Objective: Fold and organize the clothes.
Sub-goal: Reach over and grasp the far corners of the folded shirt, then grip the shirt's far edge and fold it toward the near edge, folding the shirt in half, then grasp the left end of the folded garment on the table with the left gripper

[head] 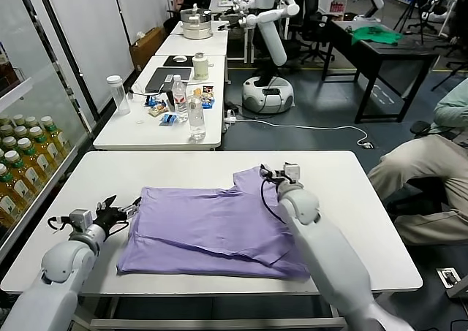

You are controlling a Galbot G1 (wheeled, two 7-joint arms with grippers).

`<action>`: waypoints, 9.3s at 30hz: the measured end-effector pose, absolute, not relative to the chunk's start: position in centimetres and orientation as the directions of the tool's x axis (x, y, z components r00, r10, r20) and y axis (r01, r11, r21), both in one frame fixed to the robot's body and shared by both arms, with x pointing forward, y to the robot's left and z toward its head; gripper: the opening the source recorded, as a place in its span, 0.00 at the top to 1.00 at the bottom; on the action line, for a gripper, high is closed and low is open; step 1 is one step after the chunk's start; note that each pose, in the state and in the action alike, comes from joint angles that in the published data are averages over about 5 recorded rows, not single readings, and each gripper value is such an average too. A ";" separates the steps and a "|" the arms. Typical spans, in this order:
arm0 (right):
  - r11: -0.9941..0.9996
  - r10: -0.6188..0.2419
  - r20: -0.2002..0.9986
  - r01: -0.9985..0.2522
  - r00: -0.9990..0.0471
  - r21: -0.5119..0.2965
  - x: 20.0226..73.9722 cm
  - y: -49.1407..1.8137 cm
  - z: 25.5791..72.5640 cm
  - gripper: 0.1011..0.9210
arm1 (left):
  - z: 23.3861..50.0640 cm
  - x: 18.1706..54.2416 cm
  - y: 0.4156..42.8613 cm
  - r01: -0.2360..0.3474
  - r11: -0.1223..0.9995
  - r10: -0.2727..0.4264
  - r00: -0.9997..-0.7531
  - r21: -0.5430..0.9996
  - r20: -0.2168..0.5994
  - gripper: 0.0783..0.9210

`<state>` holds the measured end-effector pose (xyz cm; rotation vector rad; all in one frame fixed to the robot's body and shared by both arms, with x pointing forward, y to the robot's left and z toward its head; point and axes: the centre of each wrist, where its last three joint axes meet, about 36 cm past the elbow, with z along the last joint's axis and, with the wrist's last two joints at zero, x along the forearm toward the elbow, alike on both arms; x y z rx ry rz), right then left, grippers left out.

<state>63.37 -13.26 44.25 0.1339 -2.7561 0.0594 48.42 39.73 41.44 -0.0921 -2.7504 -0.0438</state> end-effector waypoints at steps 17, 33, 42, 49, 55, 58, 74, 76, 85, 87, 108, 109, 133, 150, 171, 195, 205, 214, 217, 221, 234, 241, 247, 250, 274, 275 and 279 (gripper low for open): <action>0.998 -0.053 0.417 -0.063 -0.907 -0.010 67.1 -12.4 41.6 0.12 | 40.6 53.3 39.9 0.091 0.995 0.071 -0.911 0.029 0.407 0.12; 0.998 -0.053 0.436 -0.057 -0.898 0.003 67.6 -11.9 40.9 0.35 | 39.7 54.9 40.5 0.095 0.995 0.069 -0.900 0.038 0.430 0.25; 0.998 -0.053 0.455 -0.054 -0.889 0.012 67.7 -11.9 40.4 0.66 | 39.2 55.1 40.3 0.113 0.993 0.092 -0.894 0.023 0.438 0.55; 0.999 -0.053 0.457 -0.053 -0.888 0.011 67.7 -12.0 40.3 0.92 | 38.9 55.5 39.9 0.117 0.993 0.093 -0.893 0.027 0.440 0.79; 0.999 -0.053 0.455 -0.053 -0.889 0.012 67.7 -12.1 40.4 1.00 | 39.0 55.7 39.8 0.117 0.993 0.091 -0.894 0.032 0.439 0.73; 0.999 -0.052 0.452 -0.053 -0.890 0.011 67.7 -12.1 40.5 0.99 | 39.0 55.7 39.9 0.117 0.992 0.090 -0.894 0.035 0.440 0.72; 0.998 -0.050 0.436 -0.055 -0.899 0.000 67.8 -12.2 40.9 0.54 | 39.1 56.0 39.5 0.120 0.992 0.094 -0.897 0.032 0.431 0.27; 0.998 -0.054 0.438 -0.058 -0.897 0.004 67.9 -12.1 40.8 0.46 | 39.0 56.0 39.5 0.119 0.992 0.094 -0.896 0.031 0.433 0.19; 0.998 -0.057 0.449 -0.058 -0.892 0.010 68.2 -11.9 40.6 0.17 | 38.8 56.1 39.4 0.121 0.992 0.096 -0.894 0.031 0.437 0.12; 0.998 -0.056 0.453 -0.057 -0.890 0.012 68.2 -12.0 40.5 0.18 | 38.8 56.1 39.3 0.124 0.992 0.099 -0.893 0.028 0.438 0.13; 0.998 -0.067 0.468 -0.066 -0.881 0.020 67.9 -12.1 39.8 0.90 | 38.8 56.1 39.2 0.135 0.991 0.116 -0.894 0.015 0.433 0.82; 0.998 -0.067 0.468 -0.066 -0.881 0.019 67.8 -12.1 39.8 0.93 | 38.8 56.1 39.2 0.136 0.991 0.116 -0.894 0.014 0.433 0.86; 0.997 -0.074 0.454 -0.077 -0.888 0.012 67.5 -12.4 40.0 0.98 | 39.6 55.9 38.9 0.138 0.990 0.128 -0.907 -0.004 0.402 0.71; 0.997 -0.070 0.452 -0.078 -0.889 0.002 67.4 -12.6 40.0 0.98 | 39.3 57.0 38.4 0.109 0.994 0.107 -0.885 -0.020 0.453 0.40; 0.996 -0.087 0.402 -0.088 -0.912 0.017 65.9 -13.5 41.3 0.98 | 39.7 56.2 38.8 0.108 0.992 0.126 -0.895 -0.067 0.428 0.99; 0.987 -0.160 0.296 -0.159 -0.942 0.026 52.9 -18.2 44.9 0.98 | 40.7 47.5 37.9 0.151 0.981 0.182 -0.930 -0.119 0.320 0.99; 0.982 -0.184 0.312 -0.185 -0.932 0.027 48.9 -18.1 44.2 0.98 | 41.1 44.6 37.8 0.160 0.982 0.185 -0.930 -0.104 0.318 0.99; 0.984 -0.171 0.346 -0.177 -0.923 0.012 47.3 -18.3 43.8 0.98 | 40.6 42.6 37.2 0.172 0.981 0.190 -0.921 -0.085 0.340 0.99; 0.985 -0.163 0.356 -0.172 -0.920 0.004 46.9 -18.4 43.8 0.98 | 40.6 42.2 37.0 0.179 0.981 0.195 -0.919 -0.079 0.343 0.99; 0.986 -0.156 0.369 -0.170 -0.916 -0.005 46.3 -18.5 43.9 0.98 | 40.7 41.8 36.9 0.183 0.981 0.196 -0.916 -0.070 0.350 0.99; 0.985 -0.151 0.402 -0.174 -0.903 -0.021 44.4 -18.5 43.4 0.77 | 40.8 41.3 37.0 0.154 0.988 0.136 -0.909 0.015 0.395 0.85; 0.986 -0.140 0.379 -0.165 -0.915 -0.035 43.6 -19.1 44.4 0.54 | 41.9 40.9 37.2 0.114 0.992 0.084 -0.922 0.058 0.377 0.61; 0.985 -0.142 0.365 -0.168 -0.920 -0.038 42.7 -19.1 44.9 0.32 | 42.0 40.2 35.9 0.090 0.996 0.080 -0.918 0.007 0.389 0.40; 0.984 -0.147 0.361 -0.172 -0.921 -0.039 42.2 -19.0 45.1 0.22 | 41.7 40.1 35.1 0.066 0.998 0.069 -0.909 -0.021 0.411 0.30; 0.982 -0.153 0.358 -0.183 -0.921 -0.050 41.5 -18.4 45.0 0.12 | 39.9 39.7 31.9 -0.088 0.995 -0.047 -0.854 -0.055 0.517 0.50; 0.982 -0.154 0.358 -0.183 -0.921 -0.049 41.5 -18.4 45.0 0.12 | 39.9 39.7 31.8 -0.087 0.995 -0.046 -0.854 -0.056 0.518 0.53; 0.982 -0.155 0.359 -0.185 -0.920 -0.049 41.6 -18.3 44.9 0.12 | 39.8 39.6 31.2 -0.086 0.995 -0.047 -0.855 -0.051 0.517 0.67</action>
